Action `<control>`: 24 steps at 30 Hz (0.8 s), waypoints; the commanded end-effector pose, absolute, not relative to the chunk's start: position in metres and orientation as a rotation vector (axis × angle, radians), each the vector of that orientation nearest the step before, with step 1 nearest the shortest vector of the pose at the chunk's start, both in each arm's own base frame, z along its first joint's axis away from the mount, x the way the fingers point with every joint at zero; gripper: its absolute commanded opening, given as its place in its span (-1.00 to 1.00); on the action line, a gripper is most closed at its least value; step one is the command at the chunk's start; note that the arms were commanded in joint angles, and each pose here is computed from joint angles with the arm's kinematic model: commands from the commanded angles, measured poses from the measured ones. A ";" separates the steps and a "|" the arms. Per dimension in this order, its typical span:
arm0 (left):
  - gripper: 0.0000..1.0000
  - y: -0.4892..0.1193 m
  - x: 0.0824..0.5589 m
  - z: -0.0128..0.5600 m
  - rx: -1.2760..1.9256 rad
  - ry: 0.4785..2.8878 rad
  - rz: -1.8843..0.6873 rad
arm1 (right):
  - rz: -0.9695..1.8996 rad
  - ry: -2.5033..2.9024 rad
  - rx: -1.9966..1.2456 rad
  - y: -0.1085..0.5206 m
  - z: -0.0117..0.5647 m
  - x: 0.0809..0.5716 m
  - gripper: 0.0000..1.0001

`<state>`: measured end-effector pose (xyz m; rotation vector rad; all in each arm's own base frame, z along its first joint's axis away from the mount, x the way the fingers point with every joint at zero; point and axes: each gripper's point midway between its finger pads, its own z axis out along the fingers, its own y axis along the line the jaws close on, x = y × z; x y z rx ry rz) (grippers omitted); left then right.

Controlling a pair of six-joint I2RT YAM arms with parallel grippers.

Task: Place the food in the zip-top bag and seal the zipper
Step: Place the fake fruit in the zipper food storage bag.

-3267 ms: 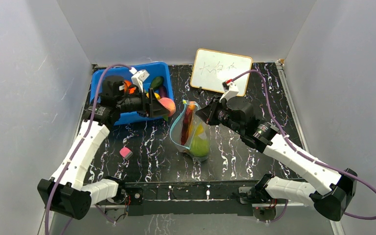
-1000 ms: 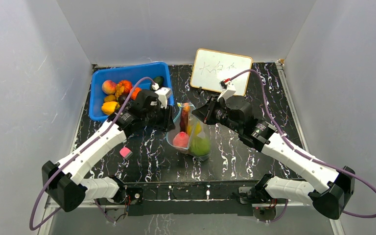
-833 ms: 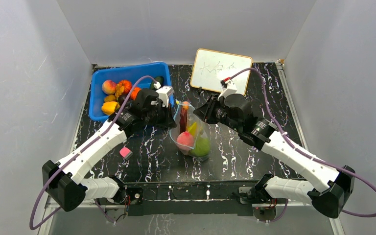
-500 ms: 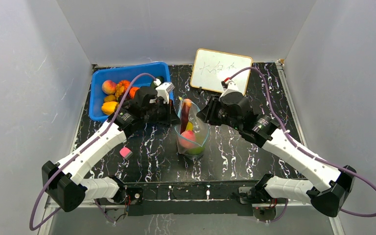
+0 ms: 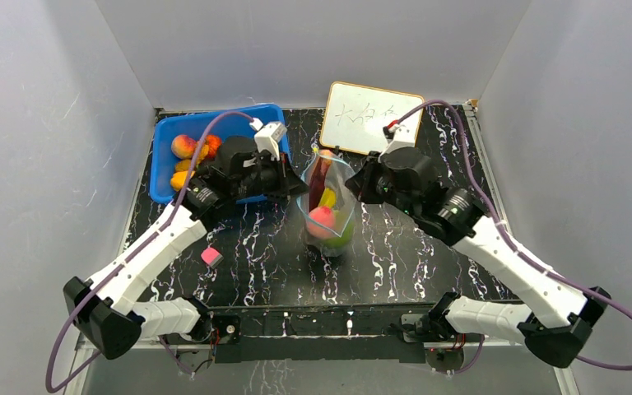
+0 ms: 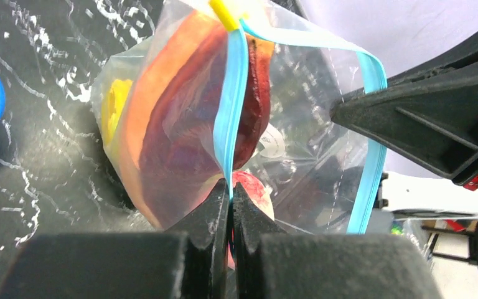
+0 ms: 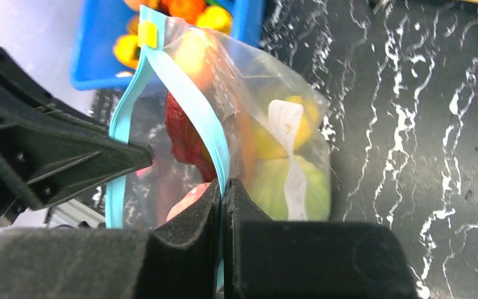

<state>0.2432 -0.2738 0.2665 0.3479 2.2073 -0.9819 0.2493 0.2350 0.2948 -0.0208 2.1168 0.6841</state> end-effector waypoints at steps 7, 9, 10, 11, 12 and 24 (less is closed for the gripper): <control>-1.00 -0.319 0.230 0.321 0.312 2.002 -1.436 | 0.706 1.995 -0.038 0.234 0.294 0.256 -1.00; -1.00 -0.320 0.231 0.323 0.330 1.988 -1.432 | 0.639 2.037 -0.038 0.231 0.280 0.260 -1.00; -1.00 -0.320 0.231 0.325 0.338 1.978 -1.434 | 0.611 2.049 -0.031 0.228 0.276 0.262 -1.00; -1.00 -0.319 0.231 0.326 0.348 1.975 -1.424 | 0.598 2.051 -0.023 0.227 0.274 0.264 -1.00; -1.00 -0.318 0.233 0.325 0.352 1.984 -1.396 | 0.608 2.043 -0.017 0.228 0.276 0.264 -1.00; -1.00 -0.284 0.254 0.261 0.324 2.201 -0.997 | 0.756 1.870 -0.012 0.231 0.310 0.258 -1.00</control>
